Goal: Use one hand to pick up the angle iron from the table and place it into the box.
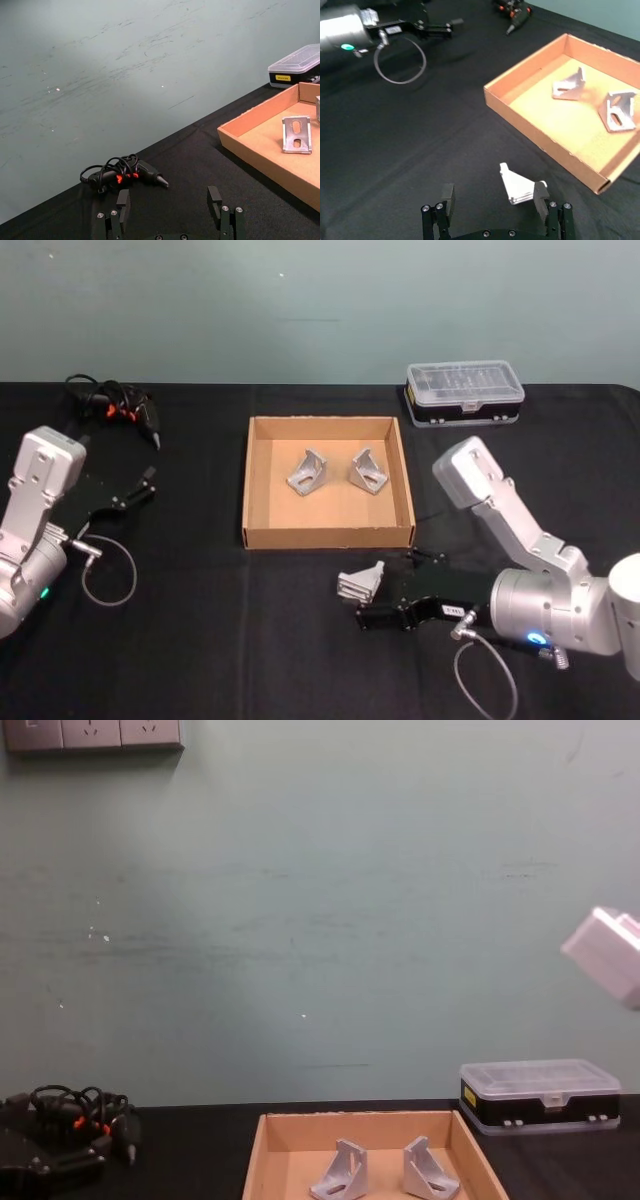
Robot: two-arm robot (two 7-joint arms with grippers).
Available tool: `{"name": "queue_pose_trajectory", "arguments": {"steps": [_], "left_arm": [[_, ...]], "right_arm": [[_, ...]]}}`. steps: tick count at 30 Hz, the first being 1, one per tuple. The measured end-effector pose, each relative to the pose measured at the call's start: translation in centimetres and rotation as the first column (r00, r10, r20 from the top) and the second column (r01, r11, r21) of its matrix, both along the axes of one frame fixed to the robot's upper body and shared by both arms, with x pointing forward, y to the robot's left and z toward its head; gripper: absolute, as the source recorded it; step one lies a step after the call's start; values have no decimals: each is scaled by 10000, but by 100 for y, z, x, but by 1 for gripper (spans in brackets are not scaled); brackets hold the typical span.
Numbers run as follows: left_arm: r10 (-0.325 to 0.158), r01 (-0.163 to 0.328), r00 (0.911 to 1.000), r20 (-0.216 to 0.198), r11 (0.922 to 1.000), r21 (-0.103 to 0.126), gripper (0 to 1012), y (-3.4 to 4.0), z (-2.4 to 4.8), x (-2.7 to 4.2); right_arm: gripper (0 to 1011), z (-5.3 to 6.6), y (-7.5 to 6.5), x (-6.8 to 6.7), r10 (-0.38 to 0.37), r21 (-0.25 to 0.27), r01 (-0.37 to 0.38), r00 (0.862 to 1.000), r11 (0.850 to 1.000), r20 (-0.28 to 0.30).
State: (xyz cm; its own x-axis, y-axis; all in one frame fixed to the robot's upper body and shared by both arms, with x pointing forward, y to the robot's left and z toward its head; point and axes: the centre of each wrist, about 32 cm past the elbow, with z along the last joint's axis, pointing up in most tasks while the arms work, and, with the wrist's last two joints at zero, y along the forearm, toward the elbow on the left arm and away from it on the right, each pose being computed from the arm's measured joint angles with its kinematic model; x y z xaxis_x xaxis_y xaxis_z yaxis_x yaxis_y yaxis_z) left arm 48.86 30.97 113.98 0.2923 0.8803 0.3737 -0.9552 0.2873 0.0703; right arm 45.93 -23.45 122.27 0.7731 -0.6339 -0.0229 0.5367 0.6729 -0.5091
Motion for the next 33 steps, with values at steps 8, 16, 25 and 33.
{"name": "queue_pose_trajectory", "arguments": {"steps": [8,16,25,33], "left_arm": [[0,0,10000,1,10000,0,1011,0,0,0],[0,0,10000,1,10000,0,1012,0,0,0],[0,0,10000,0,10000,0,1011,0,0,0],[0,0,10000,0,10000,0,1011,0,0,0]], "right_arm": [[1002,-26,150,-57,-728,-603,741,9971,9954,230],[1003,-54,240,-94,-1368,-826,1408,9892,9866,530],[1003,-118,267,-72,-1667,-729,1706,9844,9826,569],[1003,-188,263,-17,-1709,-577,1732,9844,9832,426]]}}
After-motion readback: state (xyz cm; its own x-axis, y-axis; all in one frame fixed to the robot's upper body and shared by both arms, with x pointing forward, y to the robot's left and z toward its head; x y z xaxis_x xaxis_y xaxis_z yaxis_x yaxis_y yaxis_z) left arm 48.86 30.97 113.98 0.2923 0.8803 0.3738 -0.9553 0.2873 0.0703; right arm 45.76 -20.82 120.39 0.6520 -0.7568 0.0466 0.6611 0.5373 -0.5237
